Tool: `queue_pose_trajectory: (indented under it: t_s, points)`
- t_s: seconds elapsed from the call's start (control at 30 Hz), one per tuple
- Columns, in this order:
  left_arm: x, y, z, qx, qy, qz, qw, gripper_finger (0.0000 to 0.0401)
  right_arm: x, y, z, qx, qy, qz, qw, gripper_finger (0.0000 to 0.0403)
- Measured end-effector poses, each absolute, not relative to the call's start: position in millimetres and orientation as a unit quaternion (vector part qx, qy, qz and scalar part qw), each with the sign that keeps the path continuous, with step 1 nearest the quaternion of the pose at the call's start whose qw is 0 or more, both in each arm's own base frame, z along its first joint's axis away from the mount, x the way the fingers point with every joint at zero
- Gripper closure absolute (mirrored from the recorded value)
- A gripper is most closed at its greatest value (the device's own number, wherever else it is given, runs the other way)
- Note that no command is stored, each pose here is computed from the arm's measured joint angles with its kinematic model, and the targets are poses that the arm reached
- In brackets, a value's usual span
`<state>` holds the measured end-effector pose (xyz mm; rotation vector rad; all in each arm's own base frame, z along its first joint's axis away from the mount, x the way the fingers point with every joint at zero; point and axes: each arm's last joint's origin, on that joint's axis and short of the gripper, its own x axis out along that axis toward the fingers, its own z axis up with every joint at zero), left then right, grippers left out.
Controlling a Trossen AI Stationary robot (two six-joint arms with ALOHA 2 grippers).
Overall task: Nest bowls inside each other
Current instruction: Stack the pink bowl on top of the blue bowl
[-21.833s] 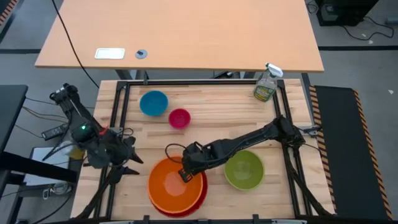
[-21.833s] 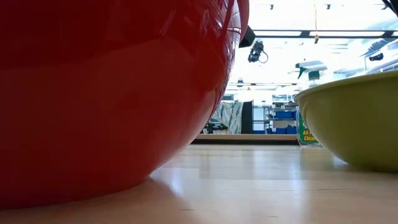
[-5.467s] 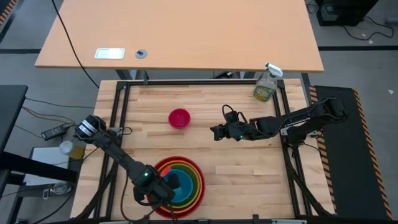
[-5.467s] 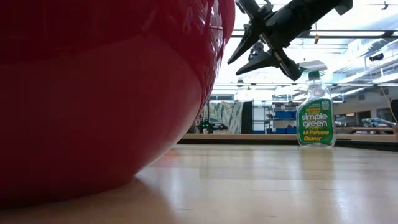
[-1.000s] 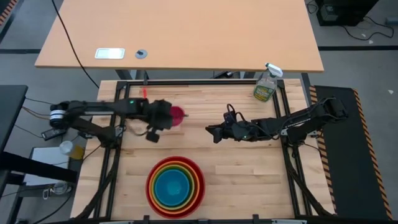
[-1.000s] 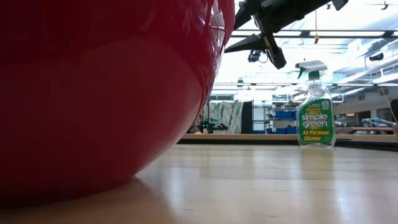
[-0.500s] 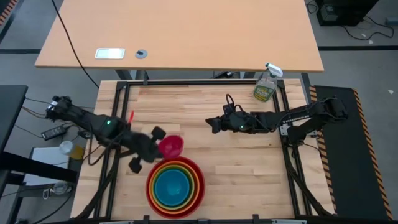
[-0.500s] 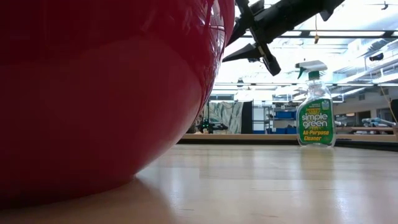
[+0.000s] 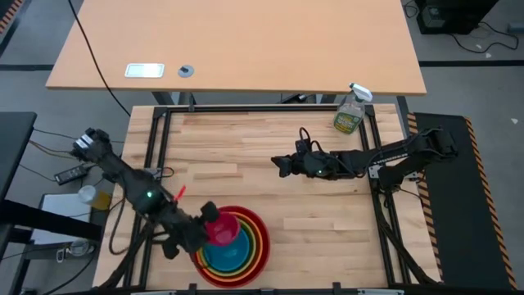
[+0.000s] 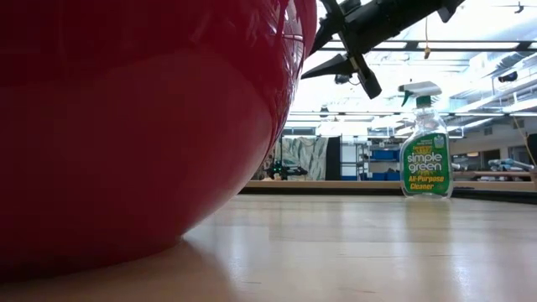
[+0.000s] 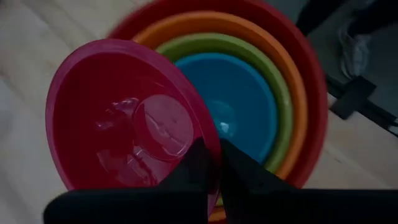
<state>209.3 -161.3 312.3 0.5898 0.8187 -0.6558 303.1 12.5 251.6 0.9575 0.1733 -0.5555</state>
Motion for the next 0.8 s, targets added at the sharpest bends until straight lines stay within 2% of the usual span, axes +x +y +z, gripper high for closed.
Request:
queue_pose_trajectory:
  t_s: [0.47, 0.8]
  points:
    - [226, -208, 248, 0.286, 0.484, -0.324, 0.761, 0.0381, 299, 47, 256, 0.460, 0.039, -0.264, 0.847, 0.0290]
    - [241, -222, 216, 0.290, 0.505, -0.318, 0.748, 0.0381, 294, 69, 259, 0.462, 0.011, -0.267, 0.846, 0.0290]
